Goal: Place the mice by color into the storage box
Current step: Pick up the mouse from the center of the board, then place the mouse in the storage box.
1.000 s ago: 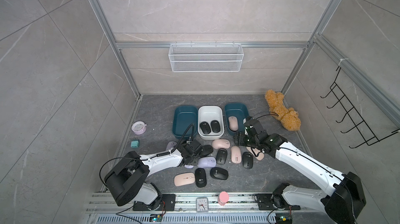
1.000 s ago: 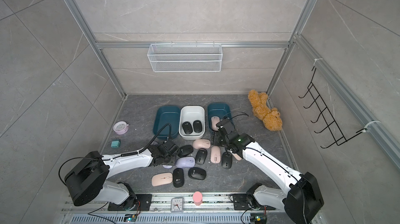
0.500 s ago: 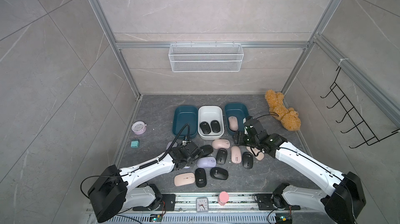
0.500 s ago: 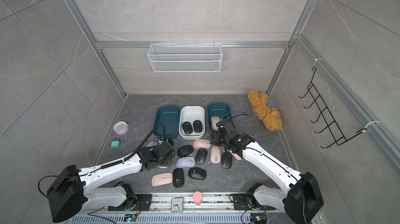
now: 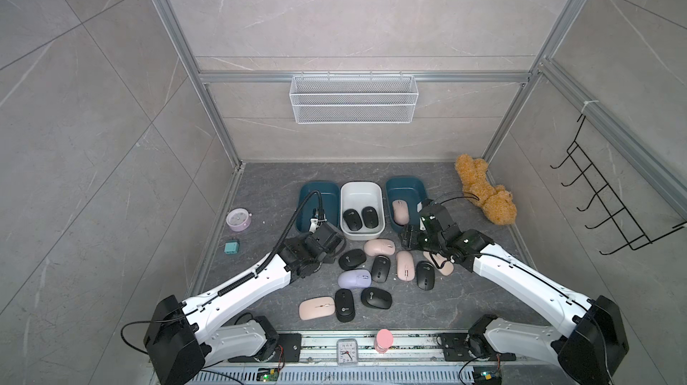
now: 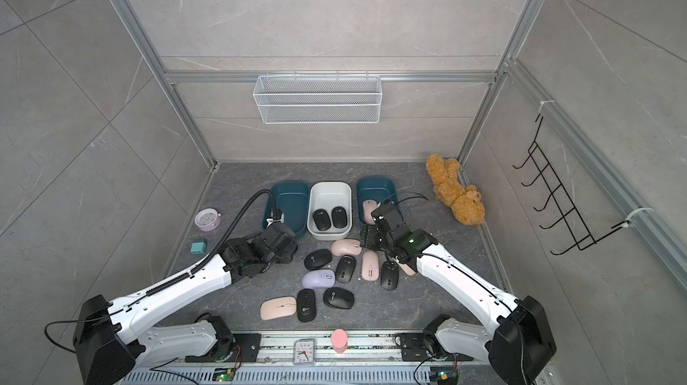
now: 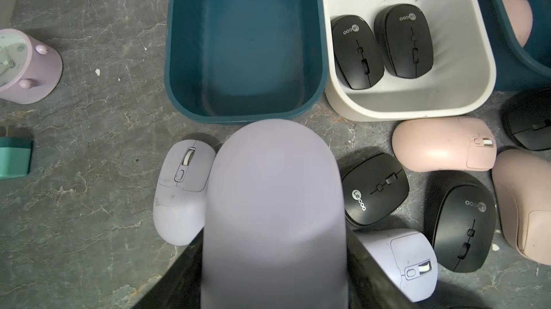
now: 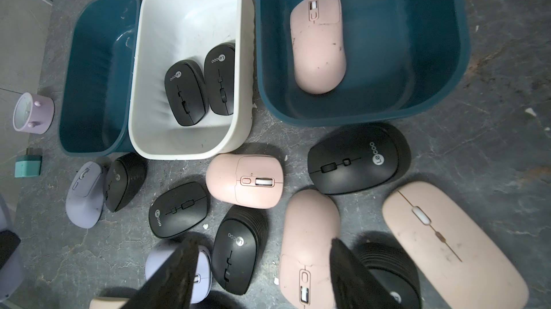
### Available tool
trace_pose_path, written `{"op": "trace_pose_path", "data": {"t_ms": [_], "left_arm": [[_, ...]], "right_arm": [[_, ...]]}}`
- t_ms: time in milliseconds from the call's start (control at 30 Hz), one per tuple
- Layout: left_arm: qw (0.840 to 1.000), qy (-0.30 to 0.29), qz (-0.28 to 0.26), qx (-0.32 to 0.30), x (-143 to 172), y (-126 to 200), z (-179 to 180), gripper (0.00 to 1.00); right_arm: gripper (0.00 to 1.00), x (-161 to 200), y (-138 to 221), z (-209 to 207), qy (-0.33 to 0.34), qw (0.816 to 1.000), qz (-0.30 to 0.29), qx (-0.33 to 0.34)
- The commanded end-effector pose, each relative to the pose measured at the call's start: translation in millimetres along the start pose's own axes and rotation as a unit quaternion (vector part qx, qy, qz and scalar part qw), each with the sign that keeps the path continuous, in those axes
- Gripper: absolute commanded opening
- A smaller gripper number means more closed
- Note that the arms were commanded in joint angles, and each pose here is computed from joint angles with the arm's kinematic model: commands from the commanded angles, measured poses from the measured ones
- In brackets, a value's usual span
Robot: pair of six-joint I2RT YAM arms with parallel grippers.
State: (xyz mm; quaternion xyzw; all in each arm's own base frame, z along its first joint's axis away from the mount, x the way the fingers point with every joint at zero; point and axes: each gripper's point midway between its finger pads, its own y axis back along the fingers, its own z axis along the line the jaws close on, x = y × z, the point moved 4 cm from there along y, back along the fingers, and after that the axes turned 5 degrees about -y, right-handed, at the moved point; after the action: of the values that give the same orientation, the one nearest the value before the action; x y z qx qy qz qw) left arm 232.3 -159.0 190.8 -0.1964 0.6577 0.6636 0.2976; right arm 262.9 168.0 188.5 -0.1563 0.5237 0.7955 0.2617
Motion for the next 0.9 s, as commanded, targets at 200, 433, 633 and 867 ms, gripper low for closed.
{"op": "trace_pose_path", "data": {"t_ms": [200,433,633,867], "left_arm": [[0.997,0.045,-0.038,0.046,-65.1,-29.3,8.4,0.57],[0.996,0.065,-0.028,0.055,-92.0,-64.3,19.3,0.57],[0.997,0.054,-0.015,0.051,-108.0,-92.1,17.9,0.57],[0.997,0.049,0.013,0.051,-111.5,-128.0,14.3,0.57]], "right_arm": [[0.71,-3.3,1.5,3.7,-0.006,1.0,-0.007,-0.012],[0.71,-0.9,-3.2,3.3,-0.009,1.0,-0.004,-0.014],[0.71,1.2,-7.8,2.1,-0.009,1.0,0.0,-0.012],[0.71,3.8,-11.0,1.4,-0.011,1.0,0.003,-0.013]]}}
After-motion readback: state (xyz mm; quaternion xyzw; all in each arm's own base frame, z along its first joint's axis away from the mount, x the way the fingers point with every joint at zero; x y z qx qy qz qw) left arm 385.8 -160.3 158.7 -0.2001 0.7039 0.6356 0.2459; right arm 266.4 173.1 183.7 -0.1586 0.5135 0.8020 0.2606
